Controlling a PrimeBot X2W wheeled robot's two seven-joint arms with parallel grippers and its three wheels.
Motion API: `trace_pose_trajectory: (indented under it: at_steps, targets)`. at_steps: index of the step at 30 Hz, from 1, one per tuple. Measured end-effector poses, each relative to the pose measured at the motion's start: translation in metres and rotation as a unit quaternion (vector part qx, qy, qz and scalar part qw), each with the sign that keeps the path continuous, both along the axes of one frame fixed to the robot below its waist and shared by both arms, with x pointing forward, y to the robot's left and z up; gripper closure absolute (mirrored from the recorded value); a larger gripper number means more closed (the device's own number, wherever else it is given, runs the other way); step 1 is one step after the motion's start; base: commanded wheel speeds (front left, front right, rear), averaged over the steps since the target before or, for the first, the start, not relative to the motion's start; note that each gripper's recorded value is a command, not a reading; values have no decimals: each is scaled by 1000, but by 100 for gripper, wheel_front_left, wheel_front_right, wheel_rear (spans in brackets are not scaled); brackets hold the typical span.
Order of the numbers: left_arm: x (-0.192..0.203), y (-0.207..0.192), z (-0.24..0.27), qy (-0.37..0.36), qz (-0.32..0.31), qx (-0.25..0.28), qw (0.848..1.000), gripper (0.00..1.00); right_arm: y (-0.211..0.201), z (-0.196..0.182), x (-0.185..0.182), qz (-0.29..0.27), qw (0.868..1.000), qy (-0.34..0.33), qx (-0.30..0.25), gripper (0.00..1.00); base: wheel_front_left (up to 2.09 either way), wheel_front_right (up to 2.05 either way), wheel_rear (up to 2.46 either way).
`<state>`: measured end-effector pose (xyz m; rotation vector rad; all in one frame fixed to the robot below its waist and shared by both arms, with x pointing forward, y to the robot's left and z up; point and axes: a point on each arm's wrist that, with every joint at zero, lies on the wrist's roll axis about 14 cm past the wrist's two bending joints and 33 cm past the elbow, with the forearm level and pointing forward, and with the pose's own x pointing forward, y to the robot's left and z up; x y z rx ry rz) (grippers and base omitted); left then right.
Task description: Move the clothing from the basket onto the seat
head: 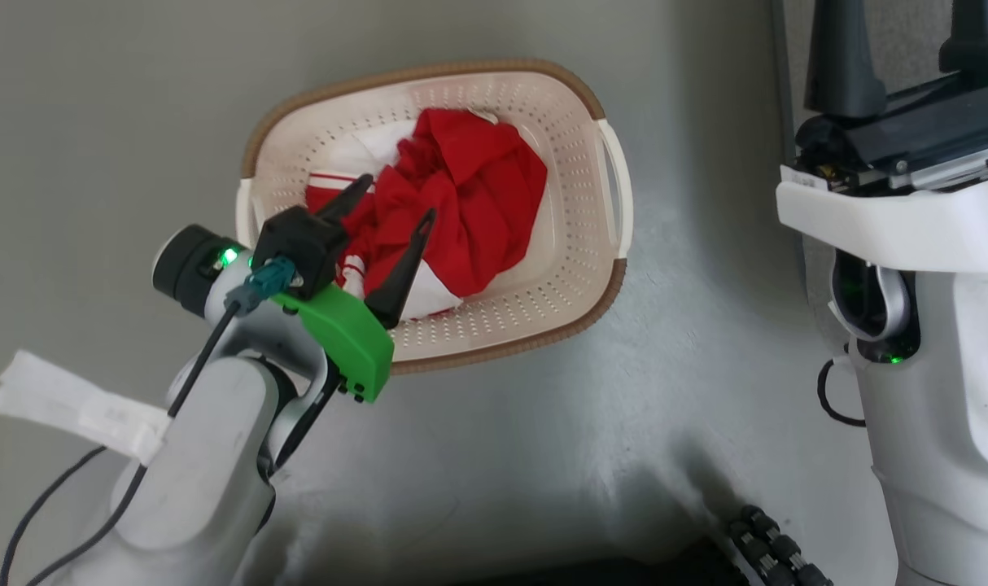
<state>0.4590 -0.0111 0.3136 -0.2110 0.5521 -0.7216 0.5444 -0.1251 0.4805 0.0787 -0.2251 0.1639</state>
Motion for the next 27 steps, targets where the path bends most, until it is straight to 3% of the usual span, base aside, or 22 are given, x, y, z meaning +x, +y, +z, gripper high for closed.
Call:
trace_pose_trajectory:
  at_steps: [6, 15, 27]
  targets:
    - [2, -15, -36, 40, -26, 5, 999, 0, -12, -18, 13, -14, 1000, 6, -7, 0, 0, 0, 0]
    - [-24, -20, -103, 125, -62, 35, 990, 0, -23, -50, 22, -27, 999, 31, -17, 0, 0, 0, 0]
    - [-25, -29, -137, 164, -68, 33, 983, 0, -40, -71, 20, -48, 997, 58, -21, 0, 0, 0, 0]
